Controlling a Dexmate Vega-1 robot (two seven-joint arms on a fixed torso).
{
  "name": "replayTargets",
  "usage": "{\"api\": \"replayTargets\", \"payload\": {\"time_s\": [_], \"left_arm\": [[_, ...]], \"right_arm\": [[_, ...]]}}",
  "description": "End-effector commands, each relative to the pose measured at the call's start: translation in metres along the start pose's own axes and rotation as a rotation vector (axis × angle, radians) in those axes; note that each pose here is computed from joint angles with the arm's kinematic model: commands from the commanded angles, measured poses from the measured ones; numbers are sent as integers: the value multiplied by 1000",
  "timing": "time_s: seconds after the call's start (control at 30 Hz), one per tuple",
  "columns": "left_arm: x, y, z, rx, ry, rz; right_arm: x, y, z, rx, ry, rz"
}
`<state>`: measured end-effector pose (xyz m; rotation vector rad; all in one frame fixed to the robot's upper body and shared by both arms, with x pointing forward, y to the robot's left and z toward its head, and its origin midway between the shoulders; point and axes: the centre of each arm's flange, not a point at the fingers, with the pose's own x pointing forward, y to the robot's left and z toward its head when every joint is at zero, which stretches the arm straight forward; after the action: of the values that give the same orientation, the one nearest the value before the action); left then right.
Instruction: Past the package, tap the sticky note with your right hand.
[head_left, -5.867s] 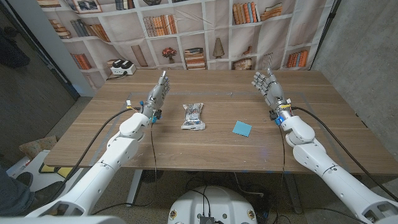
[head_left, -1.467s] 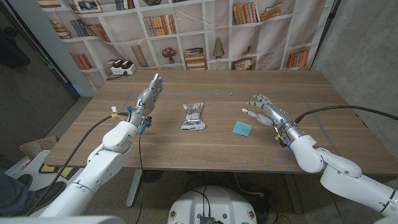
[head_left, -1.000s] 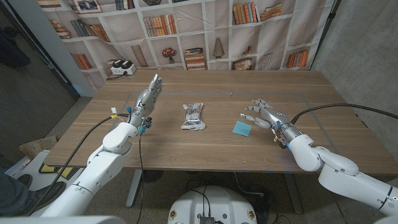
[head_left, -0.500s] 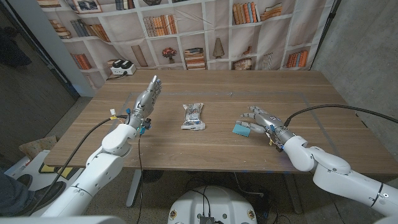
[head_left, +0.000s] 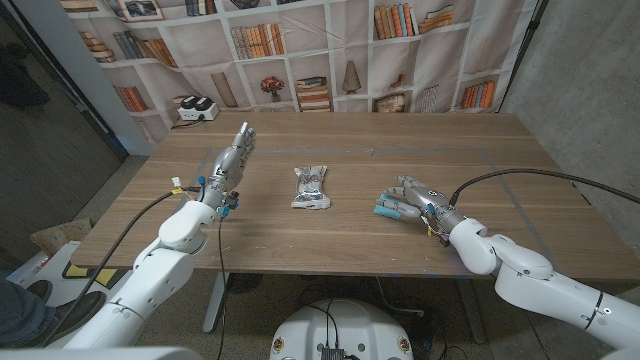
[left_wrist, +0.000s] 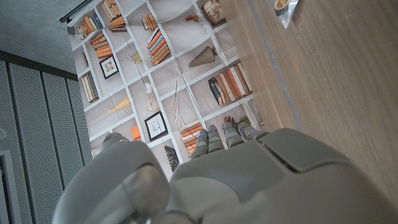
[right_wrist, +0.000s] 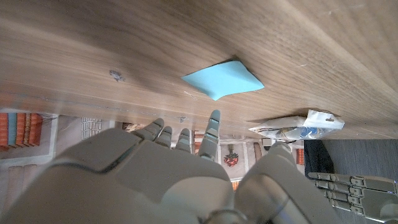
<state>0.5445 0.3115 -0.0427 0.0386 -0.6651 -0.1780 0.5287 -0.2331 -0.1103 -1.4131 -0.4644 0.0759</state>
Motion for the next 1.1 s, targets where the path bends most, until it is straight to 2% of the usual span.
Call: {"api": "replayTargets", "payload": {"time_s": [0.03,0.77,1.1], "left_arm": [[-3,4,-1,-6,2,10],[2,5,-2,-2,8,3],[3,7,1,1,4,8]], "right_arm": [[8,4,3,-7,13,25],[16,9,-4,-10,45,64],[17,12,-4,-19,50,60]]}}
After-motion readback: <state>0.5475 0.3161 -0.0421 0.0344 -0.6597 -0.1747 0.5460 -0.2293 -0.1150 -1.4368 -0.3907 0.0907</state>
